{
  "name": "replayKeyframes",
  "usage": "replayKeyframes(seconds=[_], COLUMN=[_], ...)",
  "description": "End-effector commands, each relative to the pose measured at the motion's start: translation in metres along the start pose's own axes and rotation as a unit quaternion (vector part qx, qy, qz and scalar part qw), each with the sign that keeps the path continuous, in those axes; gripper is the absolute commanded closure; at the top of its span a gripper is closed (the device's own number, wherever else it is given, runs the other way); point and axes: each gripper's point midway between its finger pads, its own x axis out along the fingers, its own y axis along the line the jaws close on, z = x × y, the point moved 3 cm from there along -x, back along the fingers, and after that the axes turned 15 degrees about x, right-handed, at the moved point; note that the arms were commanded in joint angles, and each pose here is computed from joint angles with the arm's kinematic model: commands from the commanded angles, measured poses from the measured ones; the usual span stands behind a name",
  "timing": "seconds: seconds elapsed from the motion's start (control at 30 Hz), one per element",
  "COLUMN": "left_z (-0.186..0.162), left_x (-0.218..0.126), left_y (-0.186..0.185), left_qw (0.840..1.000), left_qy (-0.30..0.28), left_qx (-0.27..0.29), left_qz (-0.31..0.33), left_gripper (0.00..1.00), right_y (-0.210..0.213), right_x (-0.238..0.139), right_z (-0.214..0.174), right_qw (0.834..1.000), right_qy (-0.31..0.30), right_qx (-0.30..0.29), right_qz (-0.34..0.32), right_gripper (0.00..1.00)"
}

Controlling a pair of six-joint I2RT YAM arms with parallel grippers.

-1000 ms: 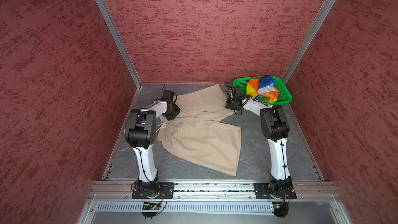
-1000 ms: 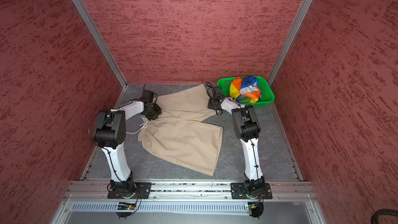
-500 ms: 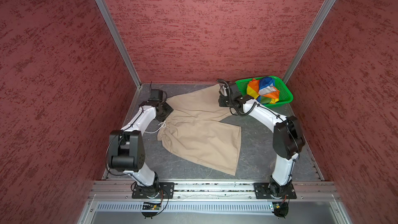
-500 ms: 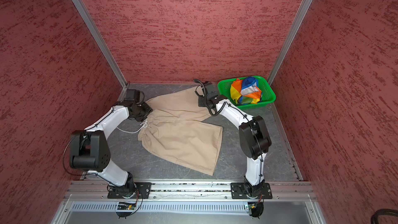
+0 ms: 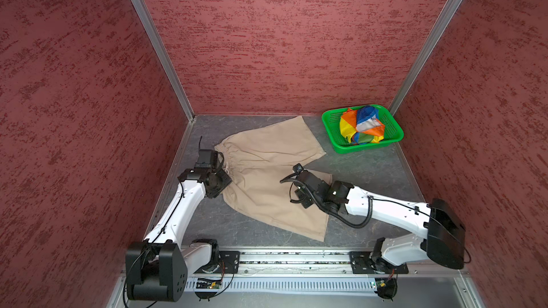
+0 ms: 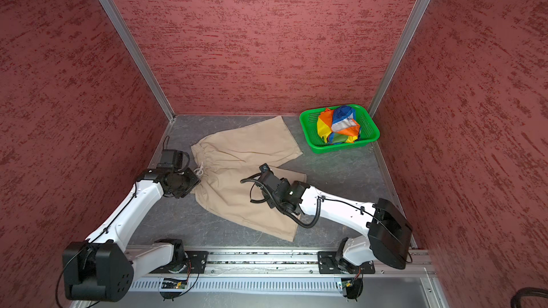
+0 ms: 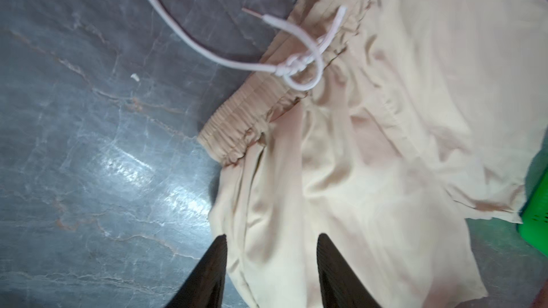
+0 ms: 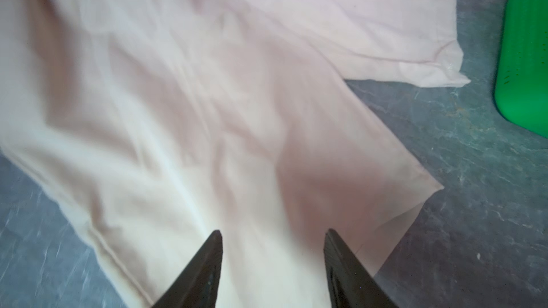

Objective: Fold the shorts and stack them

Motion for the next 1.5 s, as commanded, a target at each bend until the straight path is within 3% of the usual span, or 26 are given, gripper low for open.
replayKeyframes(seconds=[0.0,0.07,0.2,0.37,0.57,0.73,0.9,1.03,1.17,1.27,1.37,1.47], left_z=[-0.021,-0.028,-0.036,-0.041,-0.041,-0.040,-0.039,-0.040,-0.039,-0.040,-0.037,-0.034], left_x=[0.013,0.019,0.032,0.047,0.057,0.063,0.066,0.066,0.066,0.068,0.068,0.064], left_y=[0.014,0.018,0.023,0.025,0.027,0.029,0.029,0.030,0.031,0.029,0.026,0.024], left_qw=[0.999,0.999,0.998,0.997,0.996,0.994,0.993,0.993,0.992,0.992,0.992,0.992], left_qy=[0.030,0.038,0.049,0.059,0.068,0.080,0.089,0.090,0.094,0.101,0.106,0.104], left_qx=[0.003,0.006,0.014,0.011,0.016,0.022,0.020,0.018,0.023,0.018,0.017,0.020], left_qz=[0.027,0.032,0.047,0.049,0.057,0.067,0.070,0.070,0.076,0.070,0.066,0.064], left_gripper=[0.50,0.49,0.37,0.37,0.52,0.63,0.70,0.72,0.86,0.99,1.00,1.00], right_y=[-0.017,-0.013,-0.011,-0.008,-0.003,0.001,0.009,0.004,-0.004,-0.008,-0.014,-0.015], right_x=[-0.018,-0.028,-0.037,-0.035,-0.033,-0.022,-0.009,0.001,0.007,0.011,0.009,-0.002], right_z=[-0.047,-0.067,-0.100,-0.127,-0.138,-0.148,-0.164,-0.165,-0.160,-0.157,-0.153,-0.139], right_qw=[0.997,0.996,0.991,0.988,0.987,0.985,0.980,0.983,0.989,0.990,0.991,0.994], right_qy=[0.058,0.075,0.118,0.148,0.157,0.174,0.197,0.180,0.148,0.136,0.129,0.102], right_qx=[0.030,0.034,0.045,0.025,0.001,-0.017,-0.024,-0.025,-0.013,-0.002,0.008,0.028], right_qz=[-0.051,-0.044,-0.041,-0.035,-0.017,-0.010,0.012,-0.001,-0.019,-0.019,-0.030,-0.019], right_gripper=[0.40,0.36,0.26,0.24,0.27,0.45,0.40,0.39,0.51,0.74,0.98,1.00])
